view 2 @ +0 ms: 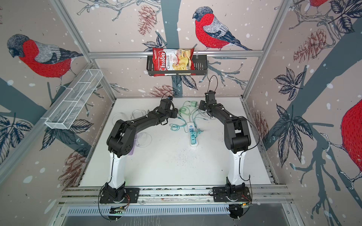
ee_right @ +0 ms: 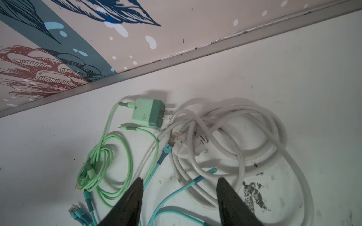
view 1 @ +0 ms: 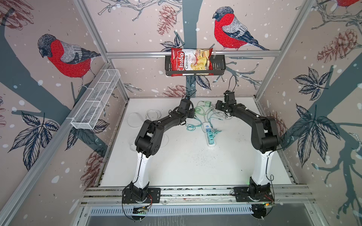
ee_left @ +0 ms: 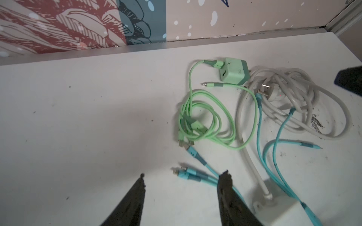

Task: Insert the plug

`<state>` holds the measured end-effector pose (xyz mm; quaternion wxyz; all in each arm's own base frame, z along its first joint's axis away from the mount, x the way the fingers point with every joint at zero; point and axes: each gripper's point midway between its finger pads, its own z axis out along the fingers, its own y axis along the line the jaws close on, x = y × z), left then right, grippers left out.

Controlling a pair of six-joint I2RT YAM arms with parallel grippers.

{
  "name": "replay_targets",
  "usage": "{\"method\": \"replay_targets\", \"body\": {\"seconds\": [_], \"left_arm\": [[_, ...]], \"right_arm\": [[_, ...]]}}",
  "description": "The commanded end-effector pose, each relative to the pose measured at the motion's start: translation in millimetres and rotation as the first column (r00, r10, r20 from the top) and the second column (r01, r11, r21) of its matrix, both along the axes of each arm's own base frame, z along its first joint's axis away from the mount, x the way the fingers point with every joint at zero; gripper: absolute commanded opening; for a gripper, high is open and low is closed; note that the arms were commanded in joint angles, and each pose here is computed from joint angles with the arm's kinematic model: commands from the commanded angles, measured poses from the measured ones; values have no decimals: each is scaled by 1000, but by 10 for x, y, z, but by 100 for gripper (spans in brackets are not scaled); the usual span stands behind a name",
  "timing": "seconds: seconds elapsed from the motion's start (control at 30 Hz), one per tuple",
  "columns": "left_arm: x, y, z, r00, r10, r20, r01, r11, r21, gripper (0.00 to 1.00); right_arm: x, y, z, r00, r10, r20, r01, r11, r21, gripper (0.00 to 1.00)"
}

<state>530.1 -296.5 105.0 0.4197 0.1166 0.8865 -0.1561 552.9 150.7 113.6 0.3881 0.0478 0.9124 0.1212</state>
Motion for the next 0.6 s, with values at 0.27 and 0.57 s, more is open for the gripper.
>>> {"method": "replay_targets", "body": {"seconds": [0.27,0.57], "left_arm": [[310,-274,-386,994,-84,-66,83,996,-21,59],[440,-410,-537,993,-96,-71,91,994,-67,61]], "right_arm": [[-456,-133,17,1000,7,-17,-7,1000,-2,59],[-659,-222,138,1000,20,6,-20,1000,2,59]]}}
